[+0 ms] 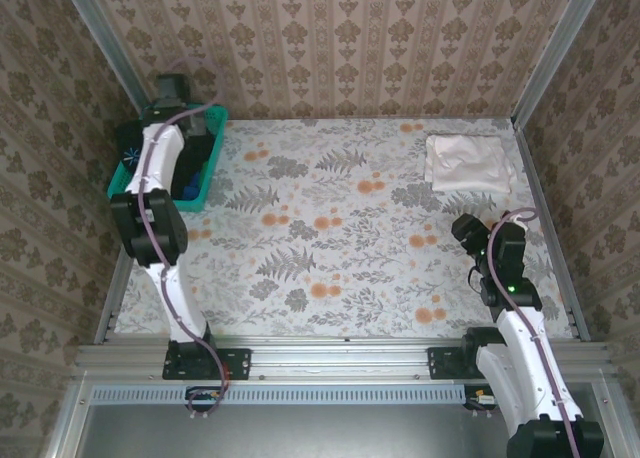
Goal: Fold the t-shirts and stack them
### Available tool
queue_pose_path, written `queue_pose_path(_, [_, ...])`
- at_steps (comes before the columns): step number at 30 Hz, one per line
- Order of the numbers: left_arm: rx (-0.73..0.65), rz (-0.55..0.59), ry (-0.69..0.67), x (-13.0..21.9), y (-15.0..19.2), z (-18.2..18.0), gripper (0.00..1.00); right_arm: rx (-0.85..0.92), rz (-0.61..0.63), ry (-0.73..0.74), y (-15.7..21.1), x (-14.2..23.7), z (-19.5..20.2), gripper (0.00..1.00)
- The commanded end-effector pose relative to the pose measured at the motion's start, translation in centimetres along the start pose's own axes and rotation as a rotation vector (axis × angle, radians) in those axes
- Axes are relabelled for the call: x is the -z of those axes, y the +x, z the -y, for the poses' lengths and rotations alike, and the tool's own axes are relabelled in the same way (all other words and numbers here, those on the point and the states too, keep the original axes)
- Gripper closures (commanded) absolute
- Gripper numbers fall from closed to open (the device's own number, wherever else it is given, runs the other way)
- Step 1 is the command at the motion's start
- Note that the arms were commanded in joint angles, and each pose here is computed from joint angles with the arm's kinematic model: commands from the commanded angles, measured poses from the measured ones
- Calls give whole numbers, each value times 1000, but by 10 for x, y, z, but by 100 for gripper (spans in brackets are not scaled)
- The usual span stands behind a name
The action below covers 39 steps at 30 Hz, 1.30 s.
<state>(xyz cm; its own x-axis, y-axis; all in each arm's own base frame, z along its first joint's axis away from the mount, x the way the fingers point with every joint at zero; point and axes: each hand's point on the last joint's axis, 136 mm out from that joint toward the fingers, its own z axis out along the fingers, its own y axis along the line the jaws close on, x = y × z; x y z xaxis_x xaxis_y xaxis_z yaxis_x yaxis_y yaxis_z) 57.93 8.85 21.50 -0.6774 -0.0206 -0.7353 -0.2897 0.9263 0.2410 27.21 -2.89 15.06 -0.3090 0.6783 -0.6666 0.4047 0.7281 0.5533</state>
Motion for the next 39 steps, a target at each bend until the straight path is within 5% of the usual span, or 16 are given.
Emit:
queue_pose_path(1, [142, -208, 109, -38, 49, 8, 6, 27, -35, -111, 5, 2, -20, 24])
queue_pose_path(10, [227, -210, 305, -39, 46, 22, 47, 119, -89, -165, 13, 8, -38, 26])
queue_pose_path(12, [224, -192, 330, -21, 33, 20, 84, 127, -98, -198, 15, 9, -45, 26])
queue_pose_path(14, [233, -158, 342, 0, 19, 15, 98, 132, -108, -233, 18, 10, -51, 26])
queue_pose_path(27, [280, 266, 395, 180, -80, -15, 100, 291, -201, -376, 39, 12, -113, 26])
queue_pose_path(35, [252, 594, 516, 308, -131, -2, 100, 323, -230, -509, 47, 24, -156, 26])
queue_pose_path(39, [241, 631, 478, 373, -133, -6, 100, 332, -240, -574, 49, 36, -173, 26])
